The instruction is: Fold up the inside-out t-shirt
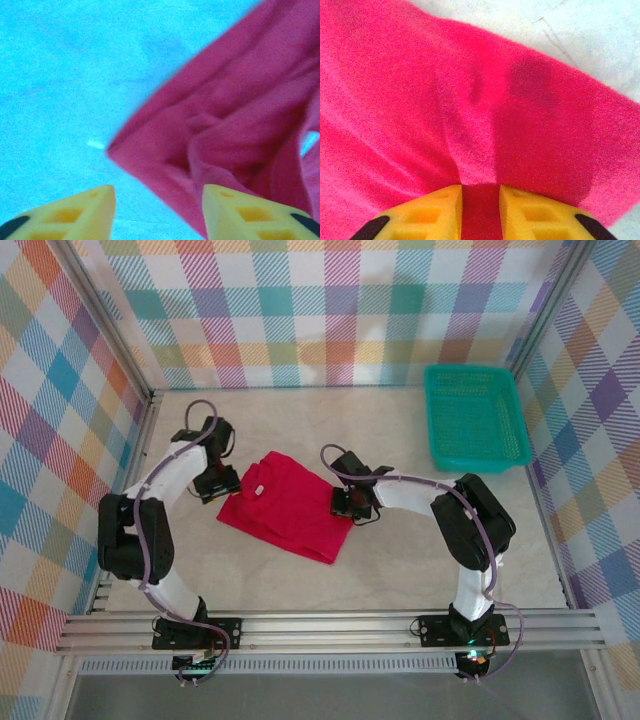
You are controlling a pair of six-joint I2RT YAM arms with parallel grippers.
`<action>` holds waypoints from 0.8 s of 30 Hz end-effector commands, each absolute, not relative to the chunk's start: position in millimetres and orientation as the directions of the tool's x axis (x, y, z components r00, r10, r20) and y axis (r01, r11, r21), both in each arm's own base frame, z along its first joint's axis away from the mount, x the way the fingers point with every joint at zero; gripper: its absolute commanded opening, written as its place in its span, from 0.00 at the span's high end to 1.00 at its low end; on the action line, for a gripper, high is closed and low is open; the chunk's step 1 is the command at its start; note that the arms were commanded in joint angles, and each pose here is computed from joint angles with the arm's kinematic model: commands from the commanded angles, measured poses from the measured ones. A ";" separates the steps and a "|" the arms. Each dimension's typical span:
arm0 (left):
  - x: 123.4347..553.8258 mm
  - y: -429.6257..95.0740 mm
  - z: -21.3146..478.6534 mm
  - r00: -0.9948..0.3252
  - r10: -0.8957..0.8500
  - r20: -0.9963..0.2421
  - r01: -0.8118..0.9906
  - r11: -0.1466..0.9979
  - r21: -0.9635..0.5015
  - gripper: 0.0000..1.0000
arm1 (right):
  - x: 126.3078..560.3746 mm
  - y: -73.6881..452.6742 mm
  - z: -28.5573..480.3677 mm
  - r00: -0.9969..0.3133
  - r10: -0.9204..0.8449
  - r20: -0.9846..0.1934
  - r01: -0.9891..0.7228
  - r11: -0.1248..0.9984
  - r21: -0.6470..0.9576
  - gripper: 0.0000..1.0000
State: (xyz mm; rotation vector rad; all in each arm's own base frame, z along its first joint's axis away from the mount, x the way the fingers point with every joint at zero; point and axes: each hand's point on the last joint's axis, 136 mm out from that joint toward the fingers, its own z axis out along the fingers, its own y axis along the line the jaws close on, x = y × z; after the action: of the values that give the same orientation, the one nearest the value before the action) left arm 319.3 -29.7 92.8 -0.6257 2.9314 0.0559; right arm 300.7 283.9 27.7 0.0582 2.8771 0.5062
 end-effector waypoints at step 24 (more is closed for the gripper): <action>347.5 -108.3 23.1 -0.877 -0.479 -0.035 -0.440 0.831 -0.340 0.47 | 219.8 323.8 18.7 -0.984 -0.163 -0.075 -0.180 0.899 0.398 0.68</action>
State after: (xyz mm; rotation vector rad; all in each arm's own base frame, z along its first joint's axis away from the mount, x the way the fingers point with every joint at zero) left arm 311.4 -95.6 23.6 -0.8007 2.9631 -0.4494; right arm 272.5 314.8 28.4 -0.1968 2.9139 0.6288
